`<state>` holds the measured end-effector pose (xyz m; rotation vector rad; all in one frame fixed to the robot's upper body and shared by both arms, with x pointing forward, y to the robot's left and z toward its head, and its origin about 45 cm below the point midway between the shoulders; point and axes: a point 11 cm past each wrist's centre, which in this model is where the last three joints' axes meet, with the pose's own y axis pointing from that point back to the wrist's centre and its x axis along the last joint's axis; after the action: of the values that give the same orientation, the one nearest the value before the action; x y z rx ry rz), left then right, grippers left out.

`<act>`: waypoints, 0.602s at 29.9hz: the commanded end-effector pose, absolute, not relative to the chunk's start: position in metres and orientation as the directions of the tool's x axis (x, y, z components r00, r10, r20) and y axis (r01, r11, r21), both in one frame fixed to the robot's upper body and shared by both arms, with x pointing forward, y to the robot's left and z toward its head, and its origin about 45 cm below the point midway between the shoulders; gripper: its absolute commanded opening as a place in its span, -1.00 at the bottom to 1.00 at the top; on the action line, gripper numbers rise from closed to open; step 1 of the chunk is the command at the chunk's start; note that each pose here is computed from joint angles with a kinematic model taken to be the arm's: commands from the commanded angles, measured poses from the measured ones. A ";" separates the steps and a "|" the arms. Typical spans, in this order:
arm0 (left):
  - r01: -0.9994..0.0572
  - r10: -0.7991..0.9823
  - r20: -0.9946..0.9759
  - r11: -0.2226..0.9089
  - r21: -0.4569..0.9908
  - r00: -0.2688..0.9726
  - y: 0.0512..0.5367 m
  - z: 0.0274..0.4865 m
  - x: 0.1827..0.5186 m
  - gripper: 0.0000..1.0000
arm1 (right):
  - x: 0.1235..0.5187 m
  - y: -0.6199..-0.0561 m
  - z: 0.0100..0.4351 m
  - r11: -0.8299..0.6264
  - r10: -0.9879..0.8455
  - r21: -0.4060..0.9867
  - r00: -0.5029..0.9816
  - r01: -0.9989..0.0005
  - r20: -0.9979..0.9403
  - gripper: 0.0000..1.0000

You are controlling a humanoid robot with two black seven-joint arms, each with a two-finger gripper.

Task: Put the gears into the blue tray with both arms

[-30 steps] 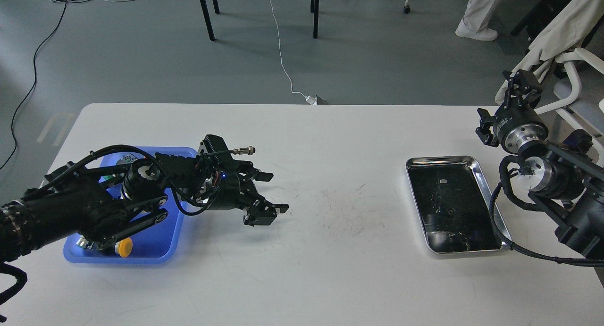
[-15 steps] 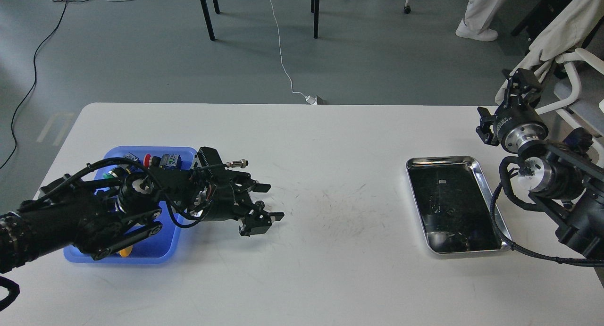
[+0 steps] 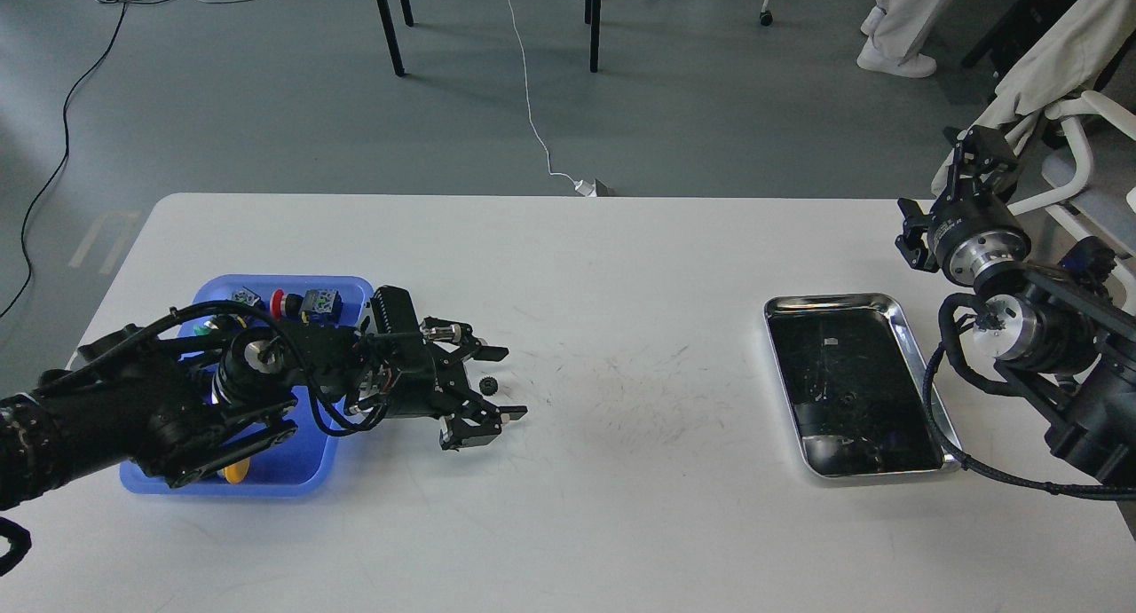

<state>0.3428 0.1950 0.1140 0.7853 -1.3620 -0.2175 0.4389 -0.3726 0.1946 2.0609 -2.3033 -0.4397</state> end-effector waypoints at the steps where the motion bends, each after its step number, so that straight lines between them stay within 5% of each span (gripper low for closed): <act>1: -0.334 -0.582 0.780 0.705 0.626 0.231 0.215 0.110 0.349 0.58 | 0.441 -0.372 0.198 0.087 -0.977 0.214 -0.125 -0.973 -0.171 0.98; 18: -0.352 -0.575 0.783 0.701 0.621 0.236 0.222 0.112 0.352 0.53 | 0.441 -0.374 0.198 0.090 -0.979 0.215 -0.127 -0.972 -0.162 0.98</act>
<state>0.3554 0.2300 0.1044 0.8813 -1.3604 -0.1781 0.4411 -0.3722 0.1983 2.0656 -2.3036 -0.4292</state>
